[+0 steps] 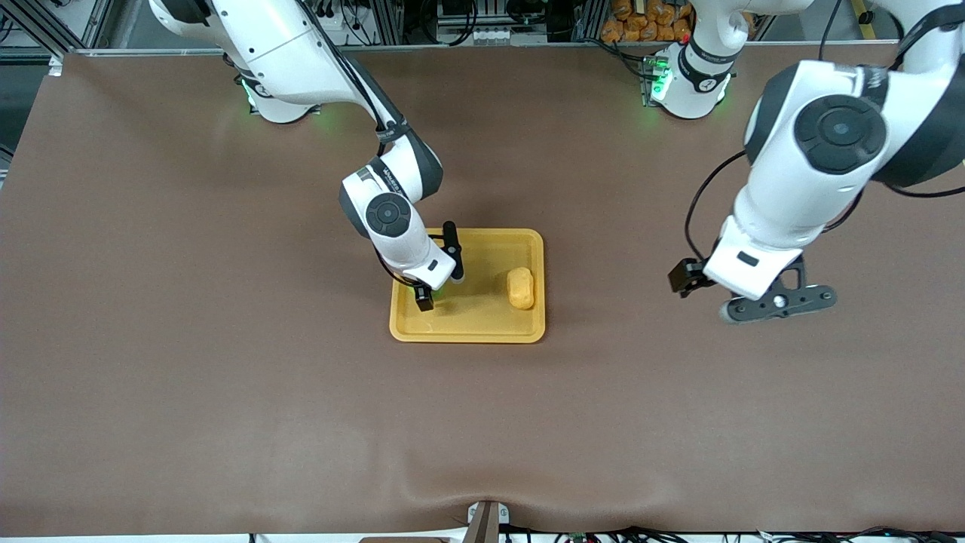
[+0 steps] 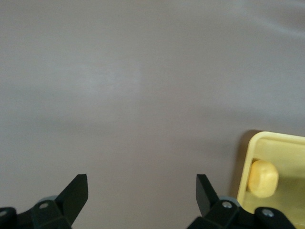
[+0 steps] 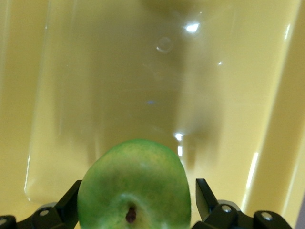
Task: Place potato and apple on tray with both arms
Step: 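Release the apple onto the tray with the right gripper and lift away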
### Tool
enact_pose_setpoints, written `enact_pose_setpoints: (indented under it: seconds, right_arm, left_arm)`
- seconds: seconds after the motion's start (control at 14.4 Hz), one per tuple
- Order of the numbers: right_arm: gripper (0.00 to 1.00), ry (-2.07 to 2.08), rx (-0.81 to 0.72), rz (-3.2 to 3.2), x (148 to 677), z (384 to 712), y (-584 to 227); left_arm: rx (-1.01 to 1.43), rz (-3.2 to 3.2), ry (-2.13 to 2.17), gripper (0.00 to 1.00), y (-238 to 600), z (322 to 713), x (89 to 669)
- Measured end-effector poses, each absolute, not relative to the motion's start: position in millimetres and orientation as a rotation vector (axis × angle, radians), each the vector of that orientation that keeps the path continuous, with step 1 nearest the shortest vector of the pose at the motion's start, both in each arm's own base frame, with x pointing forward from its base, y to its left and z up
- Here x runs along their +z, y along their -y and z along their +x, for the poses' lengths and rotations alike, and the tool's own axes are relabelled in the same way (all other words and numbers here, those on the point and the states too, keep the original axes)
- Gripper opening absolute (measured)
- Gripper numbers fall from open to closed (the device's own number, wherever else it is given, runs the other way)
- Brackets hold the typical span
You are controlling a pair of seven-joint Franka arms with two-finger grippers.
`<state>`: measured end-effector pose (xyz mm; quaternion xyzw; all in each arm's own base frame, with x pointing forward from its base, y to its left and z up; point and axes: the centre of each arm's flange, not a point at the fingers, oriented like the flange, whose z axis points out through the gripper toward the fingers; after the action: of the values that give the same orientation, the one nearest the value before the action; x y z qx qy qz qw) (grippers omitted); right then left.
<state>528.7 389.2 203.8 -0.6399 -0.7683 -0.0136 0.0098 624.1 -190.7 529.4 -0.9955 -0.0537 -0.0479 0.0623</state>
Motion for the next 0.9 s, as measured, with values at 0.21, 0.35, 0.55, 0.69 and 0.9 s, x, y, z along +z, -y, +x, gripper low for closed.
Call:
enact_pose_setpoints:
  seconds: [0.21,0.35,0.55,0.69,0.9]
  right_arm:
    - [1.0,2.399,-0.05,-1.996,220,530,-391]
    - [1.0,2.395,-0.033,-1.995,233,530,-390]
    - [1.0,2.384,0.0,-2.001,248,532,-384]
    - [1.0,2.378,0.016,-2.006,255,532,-381]
    - [1.0,2.346,0.051,-2.032,276,539,-365]
  left_arm:
    - [-0.137,-3.002,0.102,1.0,162,625,543]
    - [-0.127,-2.997,0.065,1.0,145,624,550]
    - [-0.097,-2.996,0.027,1.0,129,620,559]
    - [-0.093,-2.994,0.006,1.0,122,615,570]
    - [-0.052,-3.019,0.019,1.0,112,599,589]
